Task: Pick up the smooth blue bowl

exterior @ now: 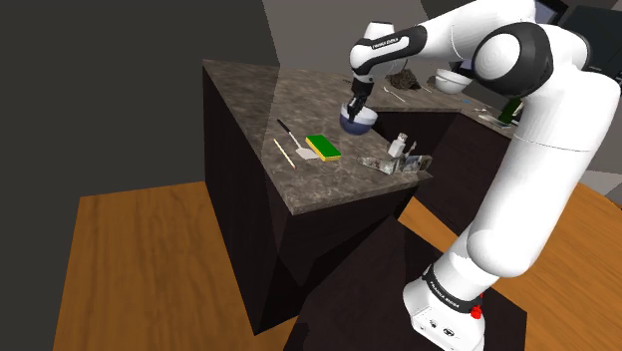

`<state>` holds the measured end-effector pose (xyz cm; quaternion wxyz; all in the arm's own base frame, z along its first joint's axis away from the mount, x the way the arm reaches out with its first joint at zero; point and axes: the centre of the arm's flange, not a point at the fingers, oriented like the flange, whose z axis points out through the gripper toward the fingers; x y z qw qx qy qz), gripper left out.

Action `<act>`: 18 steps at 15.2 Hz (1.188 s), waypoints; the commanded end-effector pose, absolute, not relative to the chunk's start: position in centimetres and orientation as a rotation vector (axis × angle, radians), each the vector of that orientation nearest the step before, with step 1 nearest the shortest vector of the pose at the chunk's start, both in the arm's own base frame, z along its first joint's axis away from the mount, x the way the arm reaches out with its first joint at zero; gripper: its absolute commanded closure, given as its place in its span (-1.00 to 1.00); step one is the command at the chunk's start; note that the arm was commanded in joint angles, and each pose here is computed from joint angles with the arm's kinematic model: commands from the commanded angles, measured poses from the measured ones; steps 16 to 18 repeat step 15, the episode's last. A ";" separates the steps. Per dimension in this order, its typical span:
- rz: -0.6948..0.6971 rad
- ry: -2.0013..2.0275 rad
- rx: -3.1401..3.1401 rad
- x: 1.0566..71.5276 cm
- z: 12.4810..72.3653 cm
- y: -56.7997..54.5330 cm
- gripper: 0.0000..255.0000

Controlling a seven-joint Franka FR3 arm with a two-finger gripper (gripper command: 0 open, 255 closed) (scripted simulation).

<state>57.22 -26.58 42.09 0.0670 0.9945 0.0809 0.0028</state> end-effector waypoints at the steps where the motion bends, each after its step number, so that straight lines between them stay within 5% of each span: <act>1: 0.009 0.244 2.997 57.3 43.1 -26.6 1.00; 18: 0.009 0.244 2.997 57.3 49.5 -26.6 1.00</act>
